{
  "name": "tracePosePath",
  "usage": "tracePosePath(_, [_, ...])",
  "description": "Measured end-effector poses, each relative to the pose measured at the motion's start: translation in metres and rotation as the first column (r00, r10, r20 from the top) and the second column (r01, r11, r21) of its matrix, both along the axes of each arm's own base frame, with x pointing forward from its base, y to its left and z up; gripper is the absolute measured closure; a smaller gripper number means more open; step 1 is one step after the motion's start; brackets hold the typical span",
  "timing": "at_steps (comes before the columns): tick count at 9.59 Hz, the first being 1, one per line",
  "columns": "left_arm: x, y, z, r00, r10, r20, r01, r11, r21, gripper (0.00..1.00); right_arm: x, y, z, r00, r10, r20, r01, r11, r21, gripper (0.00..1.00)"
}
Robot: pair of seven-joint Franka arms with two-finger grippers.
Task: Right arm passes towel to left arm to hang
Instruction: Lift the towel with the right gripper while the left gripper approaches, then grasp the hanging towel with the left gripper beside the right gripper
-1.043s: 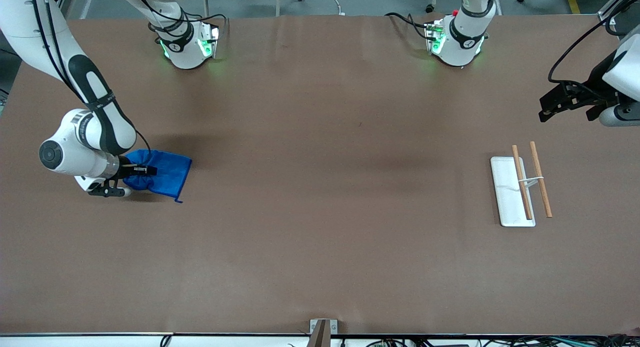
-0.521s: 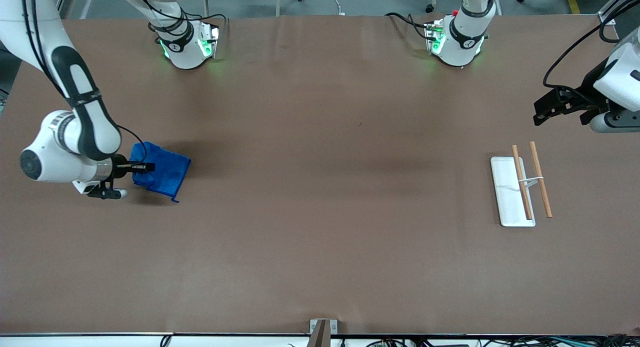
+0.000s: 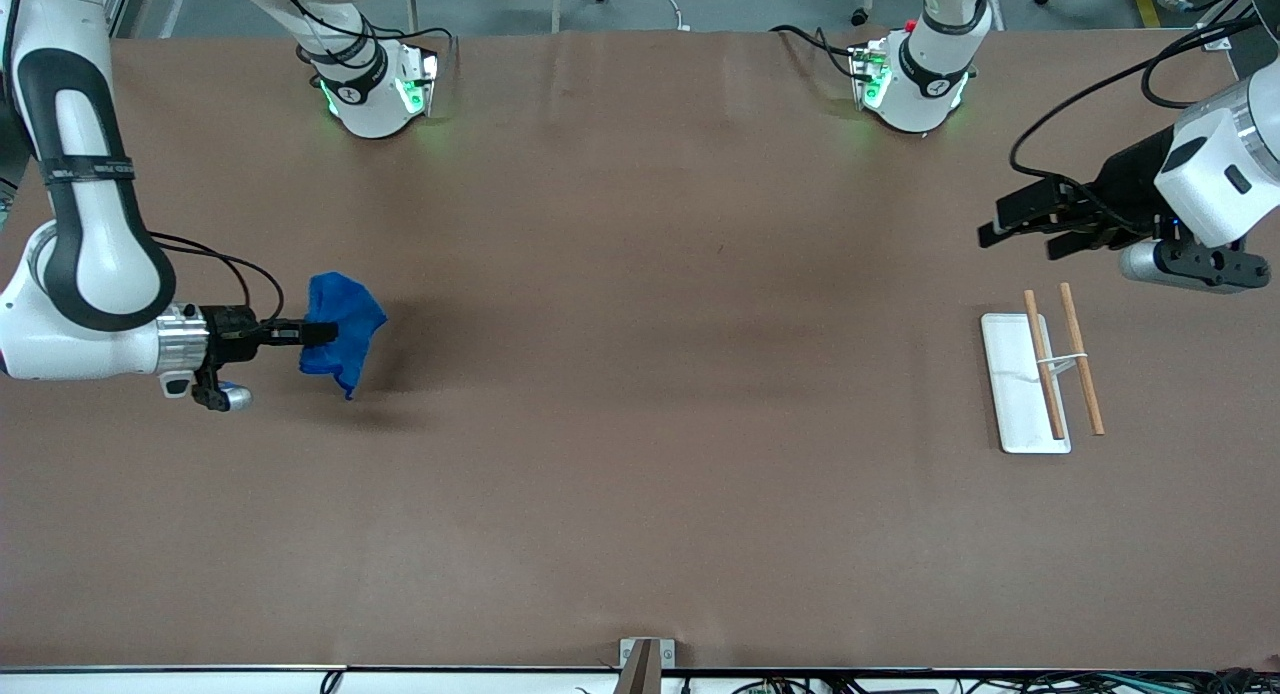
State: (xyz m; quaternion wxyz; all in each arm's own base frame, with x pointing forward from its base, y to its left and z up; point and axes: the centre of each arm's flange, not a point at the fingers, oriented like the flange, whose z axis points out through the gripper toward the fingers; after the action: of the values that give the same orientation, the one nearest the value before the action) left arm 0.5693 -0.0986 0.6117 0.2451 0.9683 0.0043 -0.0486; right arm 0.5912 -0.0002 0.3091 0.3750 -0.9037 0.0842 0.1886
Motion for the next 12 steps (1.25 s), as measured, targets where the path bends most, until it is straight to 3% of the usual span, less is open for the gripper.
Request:
tracePosePath(2, [0.007, -0.011, -0.006, 0.999, -0.042, -0.005, 0.040, 0.981, -0.192, 0.00, 0.005, 0.043, 0.023, 0.999, -0.039, 0.004, 0.038, 0.986, 0.163, 1.00])
tracePosePath(3, [0.011, -0.019, -0.020, 0.994, -0.104, 0.010, 0.103, 0.950, -0.296, 0.00, 0.007, 0.064, 0.036, 0.998, -0.056, 0.012, 0.052, 0.972, 0.230, 1.00])
tracePosePath(5, [0.022, -0.041, -0.077, 0.987, -0.162, 0.007, 0.136, 0.798, -0.587, 0.00, 0.009, 0.114, 0.066, 0.995, -0.102, -0.007, 0.097, 0.928, 0.360, 1.00])
tracePosePath(6, [0.026, -0.052, -0.103, 0.987, -0.160, -0.020, 0.104, 0.727, -0.678, 0.00, 0.009, 0.141, 0.082, 0.992, -0.122, -0.026, 0.121, 0.898, 0.424, 1.00])
tracePosePath(9, [0.015, -0.113, -0.140, 0.979, -0.176, -0.105, 0.006, 0.537, -0.843, 0.01, 0.006, 0.213, 0.123, 0.977, -0.209, -0.040, 0.193, 0.795, 0.575, 1.00])
tracePosePath(12, [0.012, -0.151, -0.178, 0.970, -0.176, -0.168, -0.090, 0.381, -0.920, 0.03, -0.002, 0.283, 0.165, 0.953, -0.295, -0.069, 0.268, 0.713, 0.648, 1.00])
